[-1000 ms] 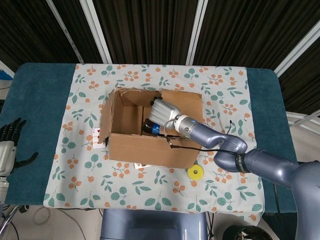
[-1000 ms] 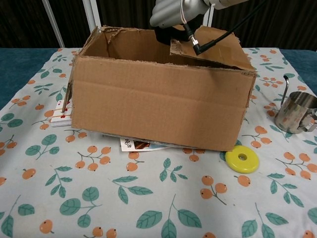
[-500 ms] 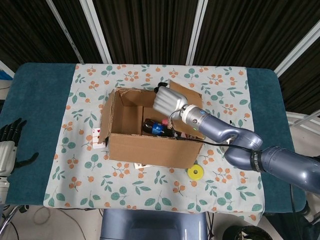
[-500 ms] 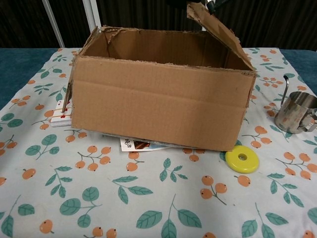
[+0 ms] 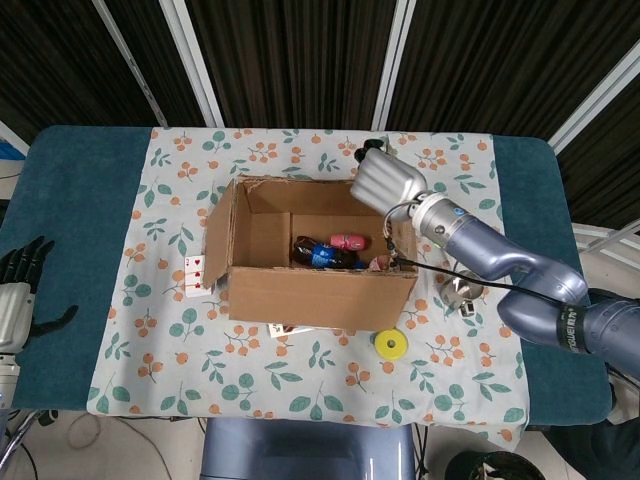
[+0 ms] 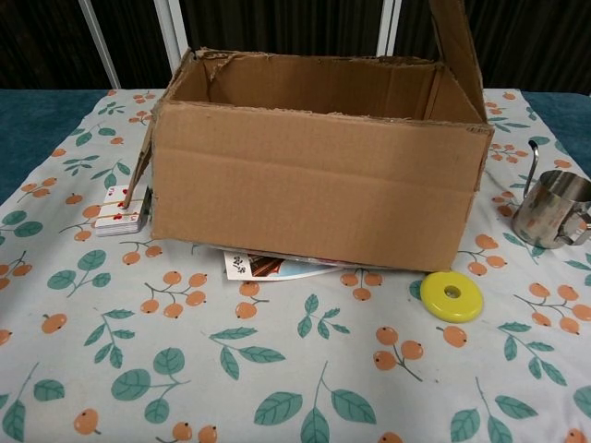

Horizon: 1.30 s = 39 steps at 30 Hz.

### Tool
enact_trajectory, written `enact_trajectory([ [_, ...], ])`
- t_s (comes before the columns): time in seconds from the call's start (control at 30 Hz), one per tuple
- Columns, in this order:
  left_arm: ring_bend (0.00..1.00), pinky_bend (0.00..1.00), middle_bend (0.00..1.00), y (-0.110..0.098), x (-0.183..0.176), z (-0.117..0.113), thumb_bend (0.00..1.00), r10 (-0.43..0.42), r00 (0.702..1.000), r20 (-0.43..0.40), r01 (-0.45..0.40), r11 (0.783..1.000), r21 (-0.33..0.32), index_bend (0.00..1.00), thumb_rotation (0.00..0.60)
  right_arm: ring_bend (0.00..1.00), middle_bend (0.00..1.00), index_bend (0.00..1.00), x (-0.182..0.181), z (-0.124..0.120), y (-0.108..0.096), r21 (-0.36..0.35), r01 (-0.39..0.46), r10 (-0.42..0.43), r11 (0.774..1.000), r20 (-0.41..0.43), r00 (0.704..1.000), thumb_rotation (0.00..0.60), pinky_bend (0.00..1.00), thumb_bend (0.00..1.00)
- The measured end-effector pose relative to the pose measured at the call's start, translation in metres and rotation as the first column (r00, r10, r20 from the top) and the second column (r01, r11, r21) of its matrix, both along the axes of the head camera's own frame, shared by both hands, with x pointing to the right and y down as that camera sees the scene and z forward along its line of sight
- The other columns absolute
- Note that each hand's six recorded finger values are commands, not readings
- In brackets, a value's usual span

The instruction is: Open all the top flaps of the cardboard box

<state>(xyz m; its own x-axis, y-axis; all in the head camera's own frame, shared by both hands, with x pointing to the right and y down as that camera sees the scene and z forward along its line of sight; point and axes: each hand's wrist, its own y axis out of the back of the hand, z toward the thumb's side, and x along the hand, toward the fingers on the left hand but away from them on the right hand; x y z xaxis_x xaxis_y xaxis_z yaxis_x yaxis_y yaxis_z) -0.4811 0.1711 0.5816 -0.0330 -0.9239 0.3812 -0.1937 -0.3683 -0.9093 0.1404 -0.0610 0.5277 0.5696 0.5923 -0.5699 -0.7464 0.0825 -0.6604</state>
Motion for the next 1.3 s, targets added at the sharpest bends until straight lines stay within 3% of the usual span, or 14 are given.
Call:
enact_trajectory([
  [0.3,0.00,0.00,0.00,0.001,0.001,0.001,0.20,0.005,1.000,0.006,-0.005,1.000,-0.001,0.00,0.600,0.26,0.45,0.64,0.045,-0.002,-0.002,0.006,-0.095,0.095,0.995,-0.040,0.995,0.600,0.30,0.97],
  [0.4,0.00,0.00,0.00,0.001,0.001,0.001,0.20,0.005,1.000,0.009,-0.005,1.000,-0.001,0.00,0.600,0.25,0.40,0.62,0.059,0.001,0.000,0.003,-0.123,0.123,0.992,-0.055,0.991,0.600,0.29,0.89],
  [0.5,0.00,0.00,0.00,0.001,0.001,0.001,0.20,0.005,1.000,0.011,-0.005,1.000,-0.001,0.00,0.600,0.23,0.32,0.52,0.073,0.004,0.001,0.003,-0.147,0.147,0.989,-0.070,0.987,0.600,0.28,0.72],
  [0.6,0.00,0.00,0.00,0.001,0.001,0.002,0.20,0.007,1.000,0.014,-0.007,1.000,-0.001,0.00,0.600,0.22,0.30,0.47,0.083,0.006,0.002,0.005,-0.166,0.166,0.986,-0.081,0.983,0.600,0.27,0.66],
  [1.3,0.00,0.00,0.00,0.001,0.000,0.003,0.20,-0.003,1.000,0.009,0.003,1.000,-0.009,0.00,0.600,0.22,0.28,0.38,0.086,-0.006,0.003,0.044,-0.164,0.167,0.985,-0.057,0.984,0.600,0.27,0.48],
])
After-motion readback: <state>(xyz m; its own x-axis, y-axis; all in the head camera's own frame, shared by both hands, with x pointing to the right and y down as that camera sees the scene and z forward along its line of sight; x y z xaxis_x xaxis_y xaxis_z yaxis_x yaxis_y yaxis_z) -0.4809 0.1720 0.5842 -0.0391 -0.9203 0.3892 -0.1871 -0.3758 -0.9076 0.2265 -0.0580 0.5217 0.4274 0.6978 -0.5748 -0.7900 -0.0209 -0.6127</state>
